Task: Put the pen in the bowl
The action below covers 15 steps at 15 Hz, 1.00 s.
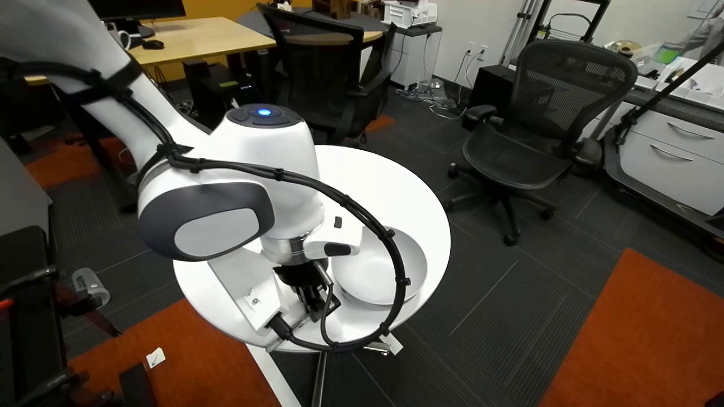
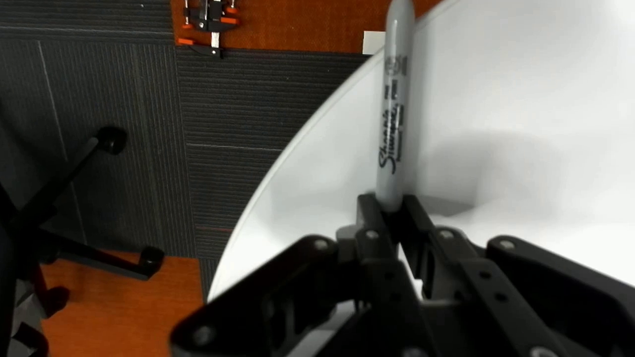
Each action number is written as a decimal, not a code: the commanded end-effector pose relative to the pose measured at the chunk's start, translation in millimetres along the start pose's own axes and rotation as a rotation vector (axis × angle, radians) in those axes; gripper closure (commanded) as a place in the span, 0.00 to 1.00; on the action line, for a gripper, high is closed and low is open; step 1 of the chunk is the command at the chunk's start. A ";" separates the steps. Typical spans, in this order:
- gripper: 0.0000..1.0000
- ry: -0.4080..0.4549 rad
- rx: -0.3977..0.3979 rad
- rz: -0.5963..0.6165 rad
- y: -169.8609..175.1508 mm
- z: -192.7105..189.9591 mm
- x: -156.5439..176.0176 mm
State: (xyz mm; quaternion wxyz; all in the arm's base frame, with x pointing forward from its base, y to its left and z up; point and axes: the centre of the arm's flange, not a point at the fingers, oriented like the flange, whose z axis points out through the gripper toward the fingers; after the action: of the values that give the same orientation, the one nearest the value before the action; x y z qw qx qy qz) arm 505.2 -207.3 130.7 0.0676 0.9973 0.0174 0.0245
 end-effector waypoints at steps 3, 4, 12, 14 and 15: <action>0.96 -0.006 0.045 -0.115 -62.9 -29.4 19.9; 0.96 0.003 0.058 -0.129 -72.7 -34.9 25.4; 0.96 0.222 0.045 -0.094 -69.5 -126.6 54.5; 0.96 0.265 0.013 -0.056 -48.4 -142.4 61.5; 0.96 0.283 0.001 -0.040 -37.8 -148.0 64.8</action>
State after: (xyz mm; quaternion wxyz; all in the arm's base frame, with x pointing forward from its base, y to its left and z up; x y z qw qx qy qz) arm 560.2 -124.4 249.0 0.0508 0.9872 0.0709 0.1337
